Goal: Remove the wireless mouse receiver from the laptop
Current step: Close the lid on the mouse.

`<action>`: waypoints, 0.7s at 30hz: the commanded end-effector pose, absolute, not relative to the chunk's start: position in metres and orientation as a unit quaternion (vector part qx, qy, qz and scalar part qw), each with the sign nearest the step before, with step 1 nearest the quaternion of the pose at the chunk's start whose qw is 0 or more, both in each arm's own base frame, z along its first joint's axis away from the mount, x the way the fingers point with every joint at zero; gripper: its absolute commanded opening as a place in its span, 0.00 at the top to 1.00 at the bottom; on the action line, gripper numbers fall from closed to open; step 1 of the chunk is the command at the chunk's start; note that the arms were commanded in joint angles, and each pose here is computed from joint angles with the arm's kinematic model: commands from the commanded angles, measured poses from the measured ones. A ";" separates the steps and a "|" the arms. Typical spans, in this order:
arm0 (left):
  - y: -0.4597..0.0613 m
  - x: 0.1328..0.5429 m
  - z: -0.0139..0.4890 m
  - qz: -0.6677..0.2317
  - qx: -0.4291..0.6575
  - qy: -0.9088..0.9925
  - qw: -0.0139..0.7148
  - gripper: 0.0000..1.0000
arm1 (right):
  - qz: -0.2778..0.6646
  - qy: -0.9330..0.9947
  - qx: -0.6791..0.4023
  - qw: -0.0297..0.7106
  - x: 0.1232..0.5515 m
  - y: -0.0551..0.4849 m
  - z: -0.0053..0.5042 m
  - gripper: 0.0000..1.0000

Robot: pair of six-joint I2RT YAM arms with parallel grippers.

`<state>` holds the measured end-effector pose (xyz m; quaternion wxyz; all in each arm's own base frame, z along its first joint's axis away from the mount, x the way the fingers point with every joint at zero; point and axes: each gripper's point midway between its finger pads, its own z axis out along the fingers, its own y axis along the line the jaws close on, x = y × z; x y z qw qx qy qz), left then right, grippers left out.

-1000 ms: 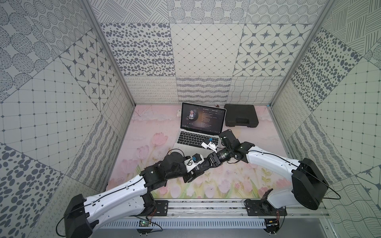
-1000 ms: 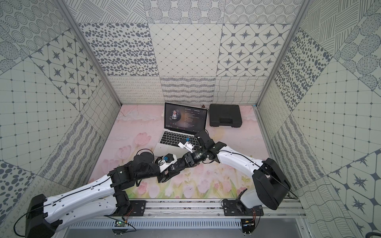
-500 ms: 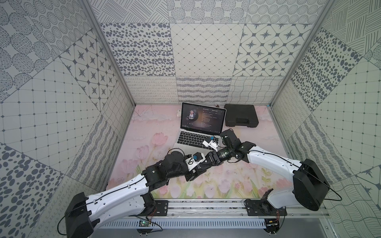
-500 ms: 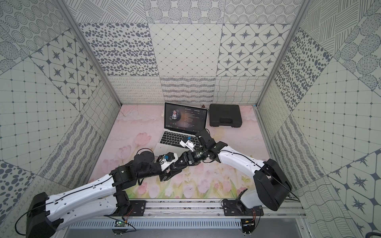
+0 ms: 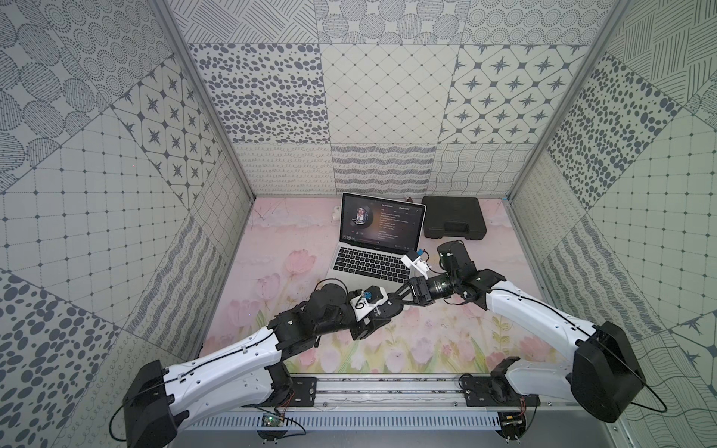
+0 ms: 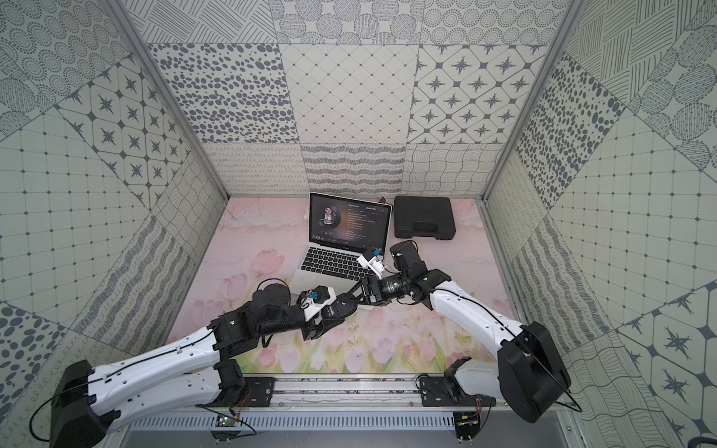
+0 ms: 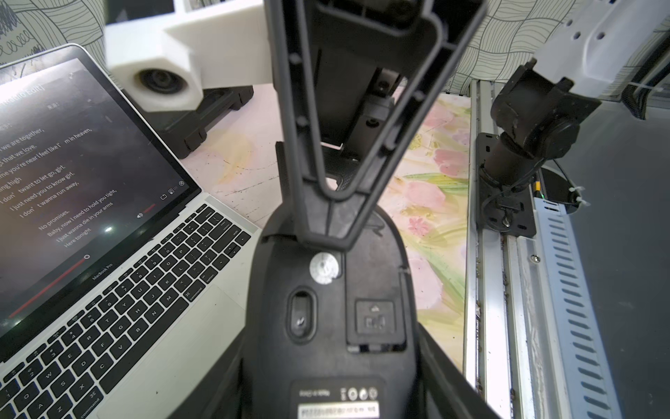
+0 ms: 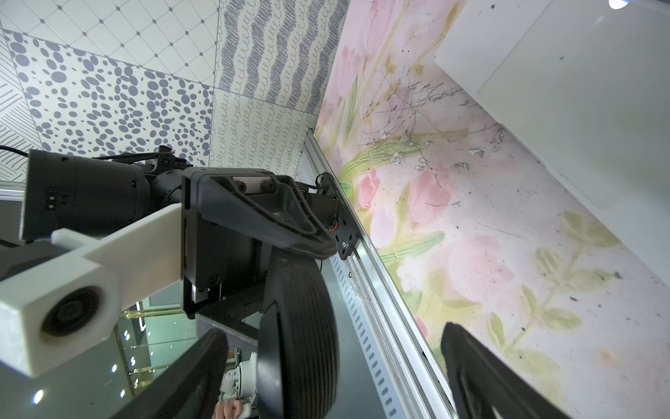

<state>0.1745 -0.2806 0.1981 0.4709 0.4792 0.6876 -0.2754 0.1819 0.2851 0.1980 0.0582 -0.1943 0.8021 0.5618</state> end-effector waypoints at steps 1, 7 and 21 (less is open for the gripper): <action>-0.290 0.177 0.225 -0.294 0.476 0.656 0.506 1.00 | 0.571 0.793 -0.201 0.070 0.178 0.280 0.206 0.04; -0.290 0.176 0.227 -0.295 0.477 0.654 0.508 1.00 | 0.575 0.790 -0.205 0.059 0.174 0.279 0.205 0.14; -0.293 0.171 0.230 -0.307 0.485 0.648 0.500 1.00 | 0.587 0.778 -0.221 0.041 0.169 0.288 0.201 0.42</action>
